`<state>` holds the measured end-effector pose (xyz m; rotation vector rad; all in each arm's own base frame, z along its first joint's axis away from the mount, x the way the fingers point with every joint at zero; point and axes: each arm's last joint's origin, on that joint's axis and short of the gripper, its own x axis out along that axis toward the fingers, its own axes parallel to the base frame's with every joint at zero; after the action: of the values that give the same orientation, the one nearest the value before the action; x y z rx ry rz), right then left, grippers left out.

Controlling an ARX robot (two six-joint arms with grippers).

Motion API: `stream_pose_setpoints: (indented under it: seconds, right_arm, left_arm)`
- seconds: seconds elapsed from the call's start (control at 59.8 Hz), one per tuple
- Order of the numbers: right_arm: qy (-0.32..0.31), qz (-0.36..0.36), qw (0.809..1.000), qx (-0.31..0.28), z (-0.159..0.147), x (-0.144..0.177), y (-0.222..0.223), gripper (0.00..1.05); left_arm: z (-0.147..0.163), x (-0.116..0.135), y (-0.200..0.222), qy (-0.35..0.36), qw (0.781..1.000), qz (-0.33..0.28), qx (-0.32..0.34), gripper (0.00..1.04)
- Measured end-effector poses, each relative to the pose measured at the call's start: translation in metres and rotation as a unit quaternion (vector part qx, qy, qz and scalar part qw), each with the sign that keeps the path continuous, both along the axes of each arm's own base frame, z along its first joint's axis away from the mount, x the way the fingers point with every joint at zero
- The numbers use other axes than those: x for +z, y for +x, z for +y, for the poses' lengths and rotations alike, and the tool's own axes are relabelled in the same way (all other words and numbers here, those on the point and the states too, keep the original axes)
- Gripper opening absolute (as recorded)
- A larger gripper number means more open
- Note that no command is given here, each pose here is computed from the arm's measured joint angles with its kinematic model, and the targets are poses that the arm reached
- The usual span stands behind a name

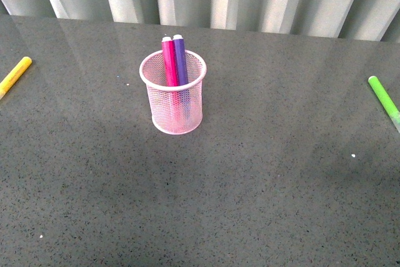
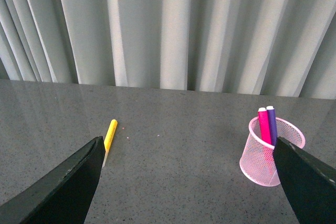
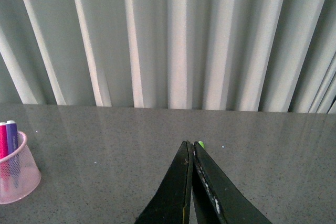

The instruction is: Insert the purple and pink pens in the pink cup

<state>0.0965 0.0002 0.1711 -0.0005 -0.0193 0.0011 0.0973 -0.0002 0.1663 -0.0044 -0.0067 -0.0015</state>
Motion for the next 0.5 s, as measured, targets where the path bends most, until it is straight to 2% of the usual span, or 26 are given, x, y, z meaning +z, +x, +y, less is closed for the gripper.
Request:
stream_pose_setpoints:
  seconds: [0.334,0.451,0.502]
  right_arm:
    - [0.0,0.0,1.0,0.0,0.0,0.0,0.0,0.67]
    - [0.001,0.0,1.0,0.0,0.0,0.0,0.0,0.99]
    - [0.001,0.0,1.0,0.0,0.0,0.0,0.0,0.99]
  left_arm:
    - [0.0,0.0,0.0,0.0,1.0,0.0,0.0,0.98]
    - [0.0,0.0001,0.0,0.0,1.0,0.0,0.0,0.98]
    - [0.0,0.0,0.0,0.0,1.0,0.0,0.0,0.98]
